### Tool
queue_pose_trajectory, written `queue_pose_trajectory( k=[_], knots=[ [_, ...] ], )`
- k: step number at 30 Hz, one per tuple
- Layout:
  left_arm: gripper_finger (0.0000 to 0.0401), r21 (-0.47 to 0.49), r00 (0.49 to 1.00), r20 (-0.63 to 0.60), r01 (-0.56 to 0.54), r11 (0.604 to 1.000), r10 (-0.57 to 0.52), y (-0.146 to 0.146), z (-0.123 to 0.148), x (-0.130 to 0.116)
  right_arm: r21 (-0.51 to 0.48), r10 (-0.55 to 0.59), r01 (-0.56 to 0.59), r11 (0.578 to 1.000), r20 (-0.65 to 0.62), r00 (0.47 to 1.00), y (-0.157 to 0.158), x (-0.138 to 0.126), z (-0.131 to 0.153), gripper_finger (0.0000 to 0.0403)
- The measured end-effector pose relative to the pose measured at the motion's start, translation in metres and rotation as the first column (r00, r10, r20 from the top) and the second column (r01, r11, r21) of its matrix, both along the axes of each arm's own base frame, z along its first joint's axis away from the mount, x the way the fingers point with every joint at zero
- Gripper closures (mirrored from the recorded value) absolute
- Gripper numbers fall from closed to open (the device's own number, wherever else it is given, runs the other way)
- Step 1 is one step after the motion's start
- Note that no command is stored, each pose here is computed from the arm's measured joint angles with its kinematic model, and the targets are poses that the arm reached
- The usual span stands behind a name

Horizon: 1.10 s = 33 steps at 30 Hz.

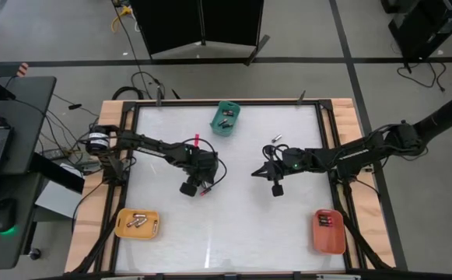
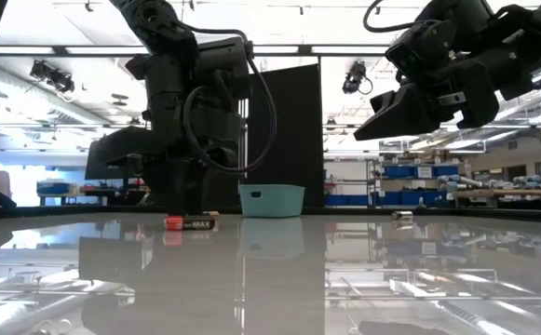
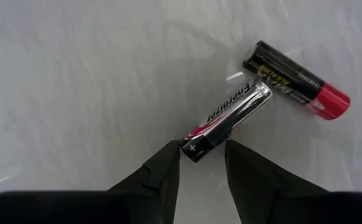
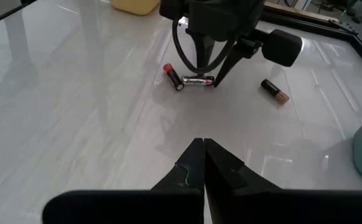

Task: Sort batteries
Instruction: Put the silver battery into the yellow bin

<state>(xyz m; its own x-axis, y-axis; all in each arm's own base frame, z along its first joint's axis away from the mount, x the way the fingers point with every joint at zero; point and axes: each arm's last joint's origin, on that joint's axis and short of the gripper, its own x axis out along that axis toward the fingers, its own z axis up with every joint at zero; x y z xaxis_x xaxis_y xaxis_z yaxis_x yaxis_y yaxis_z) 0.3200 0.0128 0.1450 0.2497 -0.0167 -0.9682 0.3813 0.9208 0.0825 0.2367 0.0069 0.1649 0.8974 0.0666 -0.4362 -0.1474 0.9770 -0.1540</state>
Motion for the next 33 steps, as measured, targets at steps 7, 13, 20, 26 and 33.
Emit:
queue_pose_trajectory(
  k=[7,13,20,26,33],
  knots=[
    [0.0269,0.007,1.0,-0.003,-0.002,1.0,0.002,0.0,0.0,0.0,0.0,0.0,0.0,1.0,0.0,1.0,0.0,0.0,0.0,0.0393],
    [0.0269,0.022,1.0,-0.008,-0.005,1.0,0.005,0.0,0.003,-0.002,0.0,0.0,0.0,1.0,0.0,1.0,0.0,0.0,0.0,0.0393],
    [0.027,0.088,0.998,-0.002,0.057,0.995,-0.057,-0.001,0.017,0.006,0.0,0.0,0.0,1.0,0.0,1.0,0.0,0.0,0.0,0.0393],
    [0.027,0.114,0.98,-0.001,0.199,0.973,-0.201,-0.01,0.021,0.009,0.007,-0.003,0.003,1.0,-0.001,1.0,0.0,0.0,0.0,0.0393],
    [0.027,0.169,0.948,0.019,0.31,0.936,-0.317,-0.02,0.022,0.012,0.007,-0.003,0.003,1.0,-0.003,1.0,0.0,0.0,0.0,0.0393]
  ],
)
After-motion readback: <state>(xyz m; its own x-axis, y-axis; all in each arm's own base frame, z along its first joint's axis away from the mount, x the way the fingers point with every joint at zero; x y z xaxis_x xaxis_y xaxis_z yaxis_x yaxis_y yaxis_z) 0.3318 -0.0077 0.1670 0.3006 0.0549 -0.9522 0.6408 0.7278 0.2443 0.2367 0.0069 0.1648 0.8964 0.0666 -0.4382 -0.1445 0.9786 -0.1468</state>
